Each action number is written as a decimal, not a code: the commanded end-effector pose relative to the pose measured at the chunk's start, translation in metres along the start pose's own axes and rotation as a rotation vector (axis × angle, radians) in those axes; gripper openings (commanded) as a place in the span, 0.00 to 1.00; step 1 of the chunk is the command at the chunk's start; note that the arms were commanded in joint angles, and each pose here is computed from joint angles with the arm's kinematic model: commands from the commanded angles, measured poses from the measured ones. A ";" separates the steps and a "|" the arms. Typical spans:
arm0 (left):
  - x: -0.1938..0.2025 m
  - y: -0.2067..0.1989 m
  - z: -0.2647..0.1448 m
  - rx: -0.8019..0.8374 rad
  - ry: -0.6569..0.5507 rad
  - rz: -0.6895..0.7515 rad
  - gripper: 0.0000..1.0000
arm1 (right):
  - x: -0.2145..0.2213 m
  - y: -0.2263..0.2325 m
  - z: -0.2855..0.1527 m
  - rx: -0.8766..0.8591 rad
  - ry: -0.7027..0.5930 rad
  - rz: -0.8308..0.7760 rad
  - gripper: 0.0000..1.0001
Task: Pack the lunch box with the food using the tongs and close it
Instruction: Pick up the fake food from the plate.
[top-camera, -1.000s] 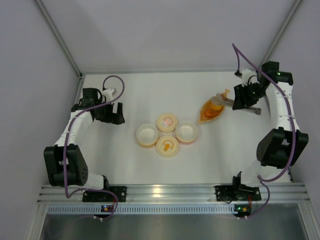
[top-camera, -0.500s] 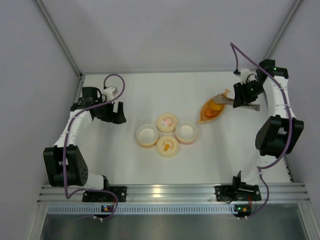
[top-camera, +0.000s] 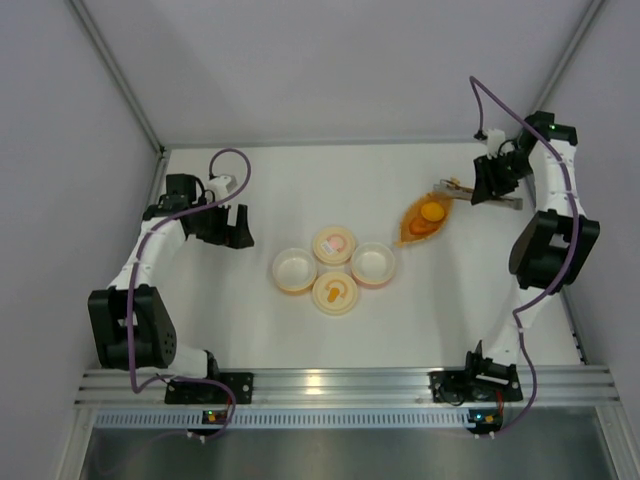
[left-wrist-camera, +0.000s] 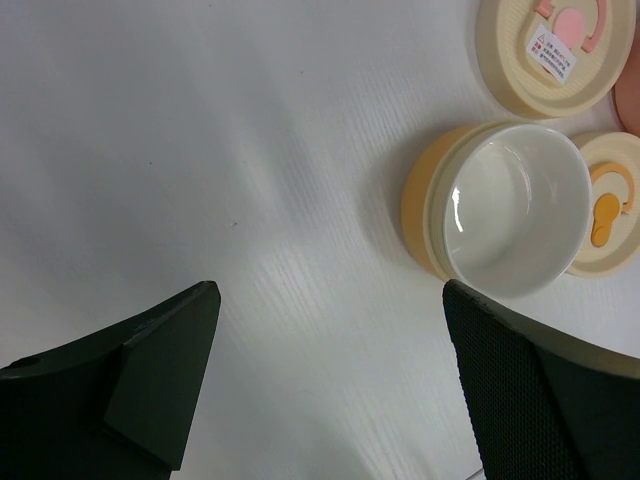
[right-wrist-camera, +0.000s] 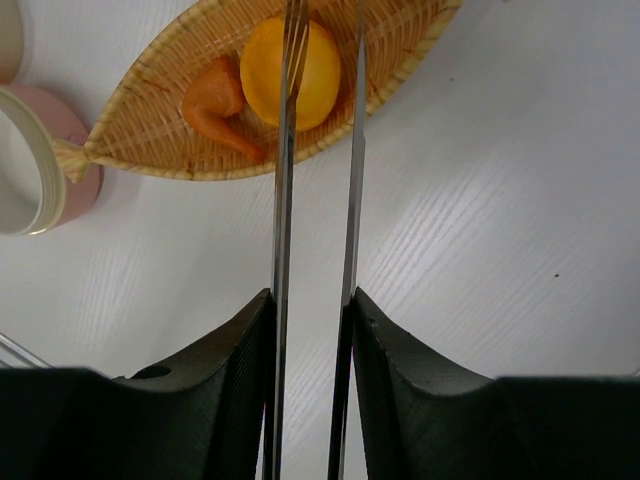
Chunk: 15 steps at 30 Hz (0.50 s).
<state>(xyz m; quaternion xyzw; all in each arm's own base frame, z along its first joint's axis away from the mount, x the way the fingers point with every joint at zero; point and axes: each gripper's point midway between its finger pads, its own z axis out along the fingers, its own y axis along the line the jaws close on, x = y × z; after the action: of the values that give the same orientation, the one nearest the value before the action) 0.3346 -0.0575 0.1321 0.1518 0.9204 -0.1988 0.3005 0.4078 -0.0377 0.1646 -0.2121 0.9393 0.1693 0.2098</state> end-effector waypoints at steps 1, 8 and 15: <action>-0.016 -0.005 -0.006 0.022 -0.037 0.031 0.98 | -0.004 0.003 -0.012 -0.044 -0.024 0.005 0.34; -0.014 -0.004 -0.003 0.031 -0.028 0.025 0.98 | 0.006 0.001 -0.006 -0.078 -0.001 0.026 0.34; -0.012 -0.003 0.000 0.030 -0.017 0.020 0.98 | 0.011 0.008 -0.003 -0.124 0.006 0.036 0.34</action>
<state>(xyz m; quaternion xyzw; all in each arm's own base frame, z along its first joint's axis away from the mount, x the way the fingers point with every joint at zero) 0.3359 -0.0584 0.1301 0.1511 0.9215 -0.2032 0.2945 0.4121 -0.0466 0.1550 -0.2043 0.9370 0.1901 0.2102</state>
